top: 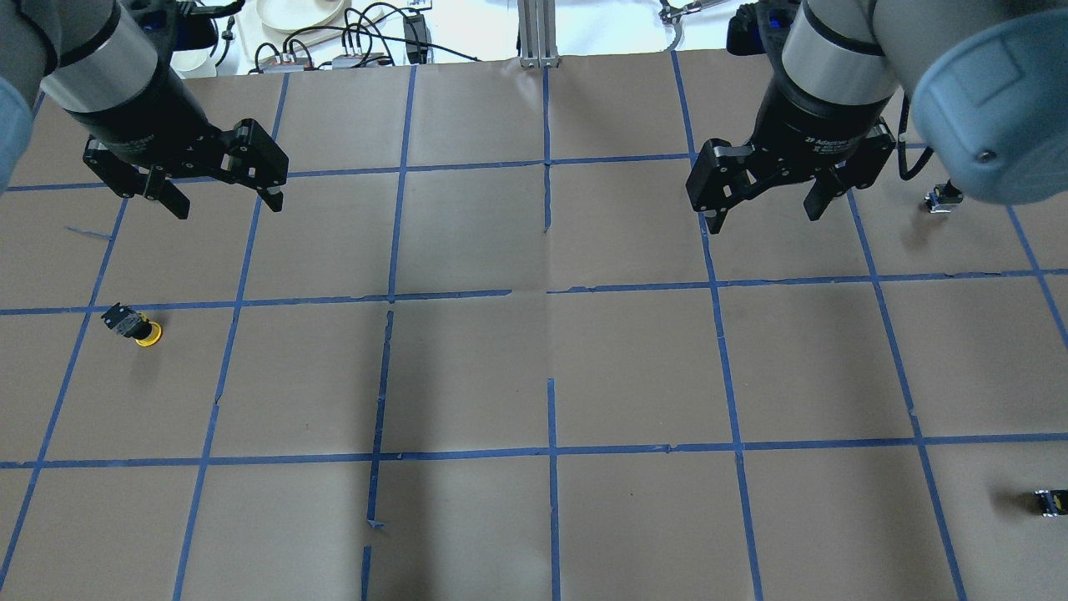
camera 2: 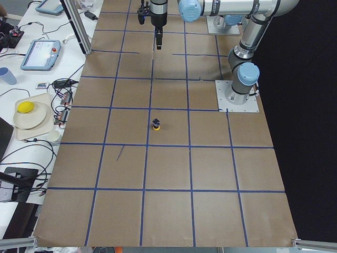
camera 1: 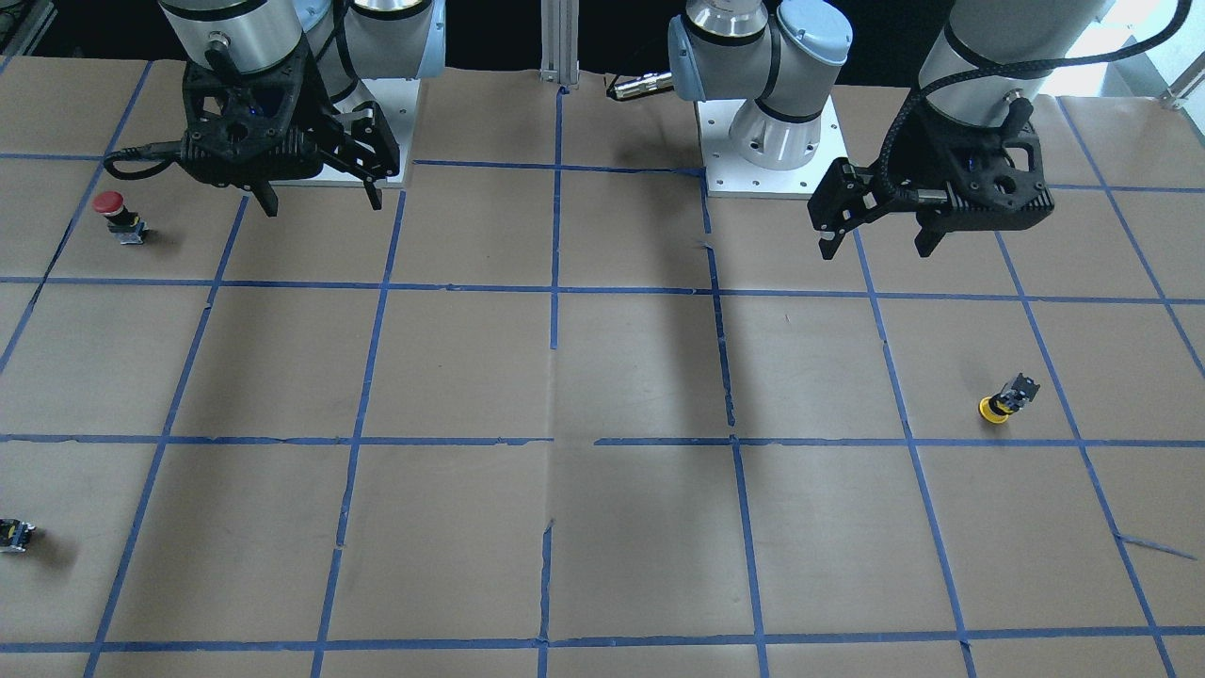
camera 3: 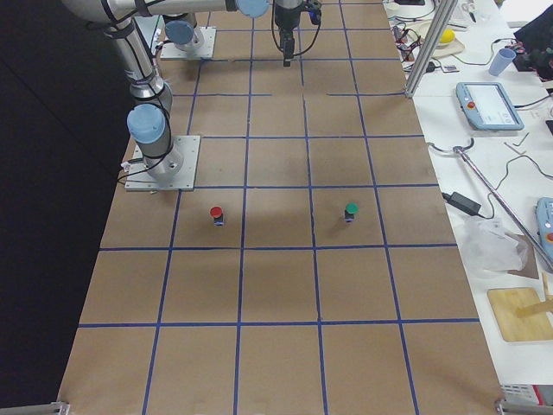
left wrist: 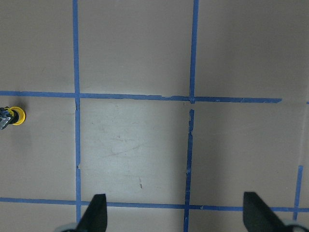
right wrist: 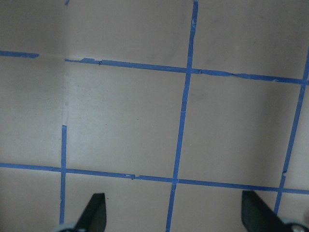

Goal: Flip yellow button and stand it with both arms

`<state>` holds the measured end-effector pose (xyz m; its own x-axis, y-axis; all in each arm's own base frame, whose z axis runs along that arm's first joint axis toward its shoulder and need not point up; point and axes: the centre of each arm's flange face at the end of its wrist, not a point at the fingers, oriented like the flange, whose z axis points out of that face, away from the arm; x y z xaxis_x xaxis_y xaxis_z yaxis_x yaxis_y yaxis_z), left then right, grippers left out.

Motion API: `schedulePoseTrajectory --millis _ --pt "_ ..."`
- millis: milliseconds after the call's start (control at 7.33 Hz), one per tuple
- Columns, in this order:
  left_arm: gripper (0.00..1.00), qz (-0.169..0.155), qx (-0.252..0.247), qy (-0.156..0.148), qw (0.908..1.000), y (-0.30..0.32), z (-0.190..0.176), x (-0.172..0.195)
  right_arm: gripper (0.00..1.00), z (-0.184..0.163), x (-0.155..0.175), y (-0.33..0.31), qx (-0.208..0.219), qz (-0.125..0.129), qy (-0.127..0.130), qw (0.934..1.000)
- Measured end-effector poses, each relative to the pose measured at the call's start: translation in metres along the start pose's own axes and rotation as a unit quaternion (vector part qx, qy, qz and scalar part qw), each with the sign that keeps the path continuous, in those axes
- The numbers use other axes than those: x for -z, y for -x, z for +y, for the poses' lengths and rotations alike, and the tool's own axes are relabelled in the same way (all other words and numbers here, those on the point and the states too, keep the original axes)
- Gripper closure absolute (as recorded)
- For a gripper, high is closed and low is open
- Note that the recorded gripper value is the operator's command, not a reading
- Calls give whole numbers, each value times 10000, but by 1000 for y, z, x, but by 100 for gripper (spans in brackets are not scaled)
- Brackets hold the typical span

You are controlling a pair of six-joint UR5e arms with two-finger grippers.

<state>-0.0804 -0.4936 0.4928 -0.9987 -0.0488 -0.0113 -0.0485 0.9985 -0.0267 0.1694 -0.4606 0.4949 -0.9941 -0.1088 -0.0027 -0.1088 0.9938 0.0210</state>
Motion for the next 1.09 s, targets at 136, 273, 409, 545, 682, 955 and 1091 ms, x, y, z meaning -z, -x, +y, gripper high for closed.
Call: schedulePoseTrajectory --millis 136,273,409,545,682,955,1091 --pt "0 4 9 -6 10000 1 -1 1 0 0 0 0 -2 1 6 10000" --pt "0 8 12 -4 10000 1 -1 1 0 0 0 0 -3 2 7 10000" --pt "0 22 17 3 10000 1 -1 1 0 0 0 0 -3 2 7 10000" --pt "0 25 42 15 10000 4 0 2 0 0 -1 0 -3 1 9 10000" --pt "0 7 165 50 9999 18 -2 0 0 0 -1 0 -3 -1 10 10000" --pt "0 12 565 184 9982 70 -15 -13 0 0 -1 0 -4 -4 9 10000" --pt "0 30 620 286 9977 91 -23 -26 0 0 -1 0 -3 -5 7 10000"
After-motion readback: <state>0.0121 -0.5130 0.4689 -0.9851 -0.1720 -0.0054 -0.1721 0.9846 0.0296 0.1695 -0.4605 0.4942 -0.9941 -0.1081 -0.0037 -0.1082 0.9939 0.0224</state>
